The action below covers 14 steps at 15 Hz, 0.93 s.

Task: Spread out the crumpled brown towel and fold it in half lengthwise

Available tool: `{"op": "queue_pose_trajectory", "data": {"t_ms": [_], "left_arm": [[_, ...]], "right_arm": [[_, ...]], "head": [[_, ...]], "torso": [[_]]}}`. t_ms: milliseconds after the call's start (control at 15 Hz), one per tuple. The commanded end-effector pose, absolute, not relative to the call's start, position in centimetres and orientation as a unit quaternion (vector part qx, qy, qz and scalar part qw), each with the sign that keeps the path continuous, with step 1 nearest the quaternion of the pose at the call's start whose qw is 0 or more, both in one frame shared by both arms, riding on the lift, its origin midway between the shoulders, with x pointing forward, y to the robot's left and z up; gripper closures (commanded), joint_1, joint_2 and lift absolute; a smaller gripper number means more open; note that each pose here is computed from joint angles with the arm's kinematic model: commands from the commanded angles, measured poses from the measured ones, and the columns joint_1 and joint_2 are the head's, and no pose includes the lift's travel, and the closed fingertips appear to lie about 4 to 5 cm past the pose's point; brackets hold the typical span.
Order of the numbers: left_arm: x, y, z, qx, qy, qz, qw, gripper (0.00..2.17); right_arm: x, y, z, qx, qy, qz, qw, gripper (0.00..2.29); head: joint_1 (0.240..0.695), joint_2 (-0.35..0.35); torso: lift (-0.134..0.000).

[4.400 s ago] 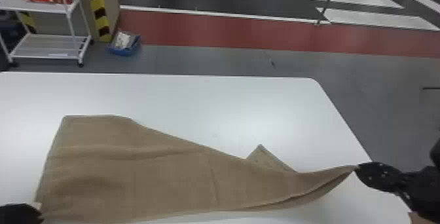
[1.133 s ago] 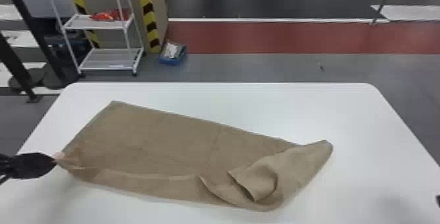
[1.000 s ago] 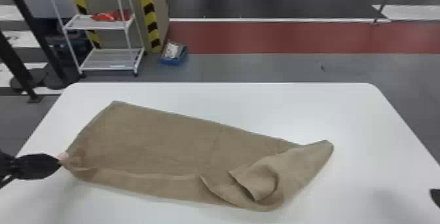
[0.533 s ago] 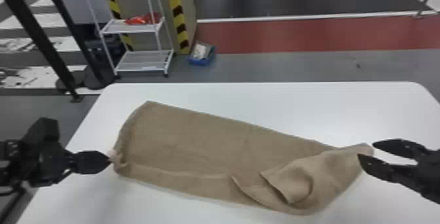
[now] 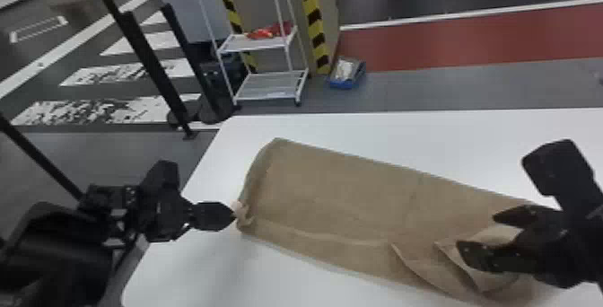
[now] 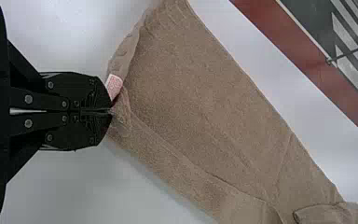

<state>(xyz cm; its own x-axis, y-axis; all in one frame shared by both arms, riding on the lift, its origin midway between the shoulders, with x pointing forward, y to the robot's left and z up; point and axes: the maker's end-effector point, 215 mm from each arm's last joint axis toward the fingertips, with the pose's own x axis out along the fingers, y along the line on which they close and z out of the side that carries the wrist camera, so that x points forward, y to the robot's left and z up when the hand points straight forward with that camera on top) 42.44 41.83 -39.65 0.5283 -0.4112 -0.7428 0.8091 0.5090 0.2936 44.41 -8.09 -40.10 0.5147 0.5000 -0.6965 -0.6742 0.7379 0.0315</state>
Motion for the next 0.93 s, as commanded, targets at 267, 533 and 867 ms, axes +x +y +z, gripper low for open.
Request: {"op": "queue_pose_trajectory", "data": {"t_ms": [267, 533, 867], "left_arm": [[42.4, 41.7, -39.6, 0.323, 0.308, -0.379, 0.811, 2.0], [42.2, 41.9, -39.6, 0.323, 0.31, -0.377, 0.811, 2.0], [42.3, 41.9, -39.5, 0.323, 0.308, -0.377, 0.812, 2.0]], "right_arm": [[44.1, -6.8, -43.7, -0.151, 0.41, 0.327, 0.838, 0.36], [44.0, -7.3, -43.8, -0.15, 0.417, 0.317, 0.838, 0.68], [43.8, -7.4, -43.2, -0.143, 0.416, 0.316, 0.841, 0.49]], "head": [[0.695, 0.35], [0.695, 0.35], [0.695, 0.35]], "torso": [[-0.125], [-0.125], [-0.125]]}}
